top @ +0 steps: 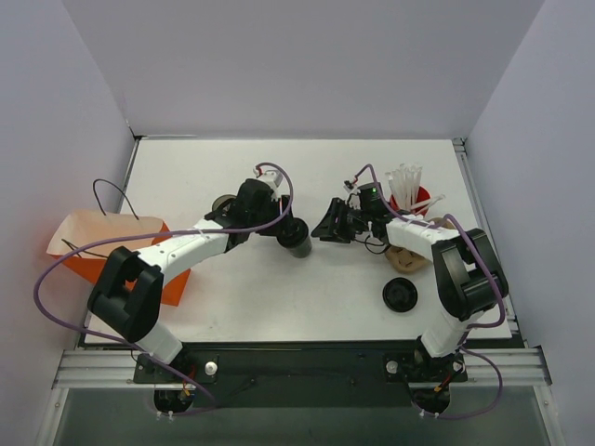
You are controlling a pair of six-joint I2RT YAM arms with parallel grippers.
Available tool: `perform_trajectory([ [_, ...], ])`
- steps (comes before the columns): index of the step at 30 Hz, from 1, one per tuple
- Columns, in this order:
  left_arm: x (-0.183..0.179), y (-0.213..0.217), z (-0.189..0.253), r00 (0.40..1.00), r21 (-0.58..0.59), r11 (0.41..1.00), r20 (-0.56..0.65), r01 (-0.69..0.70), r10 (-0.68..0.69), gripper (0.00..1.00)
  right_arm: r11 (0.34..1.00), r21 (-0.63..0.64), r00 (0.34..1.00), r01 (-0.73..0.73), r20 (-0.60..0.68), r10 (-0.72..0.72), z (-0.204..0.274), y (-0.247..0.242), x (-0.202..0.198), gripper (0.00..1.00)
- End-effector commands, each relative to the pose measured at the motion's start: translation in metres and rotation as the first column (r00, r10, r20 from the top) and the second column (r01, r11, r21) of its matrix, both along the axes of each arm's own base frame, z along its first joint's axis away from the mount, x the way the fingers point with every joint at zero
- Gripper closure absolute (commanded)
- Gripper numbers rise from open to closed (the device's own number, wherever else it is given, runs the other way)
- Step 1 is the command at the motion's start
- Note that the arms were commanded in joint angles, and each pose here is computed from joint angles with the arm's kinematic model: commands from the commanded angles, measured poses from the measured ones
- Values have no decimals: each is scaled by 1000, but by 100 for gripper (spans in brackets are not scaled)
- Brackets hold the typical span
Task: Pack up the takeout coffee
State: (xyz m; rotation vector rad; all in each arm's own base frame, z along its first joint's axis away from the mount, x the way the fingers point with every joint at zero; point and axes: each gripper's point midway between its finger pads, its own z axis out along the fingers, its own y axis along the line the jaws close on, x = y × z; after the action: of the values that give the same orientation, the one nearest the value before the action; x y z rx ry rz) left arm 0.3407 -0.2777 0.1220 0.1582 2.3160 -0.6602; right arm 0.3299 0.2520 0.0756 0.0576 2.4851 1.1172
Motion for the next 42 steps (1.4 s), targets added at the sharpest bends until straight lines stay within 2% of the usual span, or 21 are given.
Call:
perform_trajectory([
  [1,7,-7,25,998,-5,1000,47,30,-30,33,1000,17,998,-16,58,15,21,0,6,62],
  [8,2,-15,27,998,-38,998,27,57,-56,34,1000,3,998,3,56,-4,22,-6,4,62],
  [16,3,-18,40,997,-55,997,45,62,-60,34,991,-104,996,78,45,-74,19,-33,0,62],
  [23,6,-16,58,996,-50,997,74,56,-52,33,985,-146,994,96,62,-88,27,-43,1,62],
  [26,4,-13,57,996,-27,998,69,56,-54,31,984,-147,994,96,61,-88,27,-44,0,62],
  [30,-1,-6,38,998,-1,999,26,53,-53,24,987,-138,995,84,74,-74,31,-43,-1,62],
  [37,-5,1,29,998,-76,996,23,56,-54,15,988,-139,993,68,107,-54,41,-44,-3,61],
  [38,-1,0,35,998,-117,991,36,58,-54,15,988,-138,993,68,108,-53,41,-44,-4,61],
  [42,-2,0,29,997,-162,984,26,72,-69,16,989,-136,993,58,108,-43,41,-43,-4,61],
])
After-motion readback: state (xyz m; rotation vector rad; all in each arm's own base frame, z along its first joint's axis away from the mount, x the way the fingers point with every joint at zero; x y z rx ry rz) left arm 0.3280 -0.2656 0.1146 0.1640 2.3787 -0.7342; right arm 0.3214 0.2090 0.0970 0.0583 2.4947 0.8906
